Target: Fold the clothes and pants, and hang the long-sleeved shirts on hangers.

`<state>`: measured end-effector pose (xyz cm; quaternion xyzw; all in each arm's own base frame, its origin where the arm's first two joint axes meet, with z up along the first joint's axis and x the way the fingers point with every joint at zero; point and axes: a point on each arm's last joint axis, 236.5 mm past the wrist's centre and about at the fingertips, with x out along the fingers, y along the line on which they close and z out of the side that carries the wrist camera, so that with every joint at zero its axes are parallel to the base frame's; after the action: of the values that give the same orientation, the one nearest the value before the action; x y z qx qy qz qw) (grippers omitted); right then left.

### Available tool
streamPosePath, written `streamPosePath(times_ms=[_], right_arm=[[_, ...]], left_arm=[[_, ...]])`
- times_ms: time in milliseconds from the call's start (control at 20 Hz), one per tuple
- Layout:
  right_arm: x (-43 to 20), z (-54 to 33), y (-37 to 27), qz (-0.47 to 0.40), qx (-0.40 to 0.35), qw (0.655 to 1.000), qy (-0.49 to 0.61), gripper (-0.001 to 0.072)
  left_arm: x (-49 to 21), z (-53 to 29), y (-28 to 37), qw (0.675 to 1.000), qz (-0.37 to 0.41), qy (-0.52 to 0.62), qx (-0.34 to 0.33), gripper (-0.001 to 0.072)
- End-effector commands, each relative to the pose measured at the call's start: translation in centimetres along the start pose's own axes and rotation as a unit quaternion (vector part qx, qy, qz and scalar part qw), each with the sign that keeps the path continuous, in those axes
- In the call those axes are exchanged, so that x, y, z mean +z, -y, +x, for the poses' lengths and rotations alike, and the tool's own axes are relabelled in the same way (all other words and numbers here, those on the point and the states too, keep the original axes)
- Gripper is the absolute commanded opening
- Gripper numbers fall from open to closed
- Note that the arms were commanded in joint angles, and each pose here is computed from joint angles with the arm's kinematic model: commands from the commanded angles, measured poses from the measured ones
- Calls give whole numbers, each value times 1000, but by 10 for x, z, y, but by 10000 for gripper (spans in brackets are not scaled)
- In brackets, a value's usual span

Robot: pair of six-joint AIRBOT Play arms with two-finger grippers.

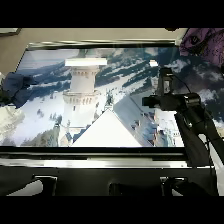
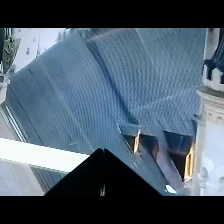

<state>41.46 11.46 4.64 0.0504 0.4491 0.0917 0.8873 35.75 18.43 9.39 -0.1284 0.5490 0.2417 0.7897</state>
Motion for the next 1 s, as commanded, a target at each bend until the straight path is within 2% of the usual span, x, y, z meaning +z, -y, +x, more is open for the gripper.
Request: streamPosePath(times_ms=[0,200,300,500,750,800,850,950], right_arm=[[0,0,-1,1,1,1000,0,35],[0,0,-1,0,1,1000,0,35],[0,0,-1,1,1,1000,0,35],[0,0,-1,2,2,1000,-1,35],[0,0,-1,2,2,1000,0,36],[0,0,-1,2,2,1000,0,36],[0,0,-1,2,2,1000,0,36],[0,0,-1,2,2,1000,-1,36]], left_arm=[[43,11,-44,996,-36,79,-7,720],[45,57,-85,995,-78,58,10,720],[39,88,-97,994,-106,33,-3,720],[36,146,-98,994,-102,13,-41,720],[30,200,-99,994,-99,0,-38,720],[24,207,-98,994,-99,-11,-40,475],[16,209,-94,994,-97,-29,-44,11],[7,205,-84,994,-80,-51,-51,19]])
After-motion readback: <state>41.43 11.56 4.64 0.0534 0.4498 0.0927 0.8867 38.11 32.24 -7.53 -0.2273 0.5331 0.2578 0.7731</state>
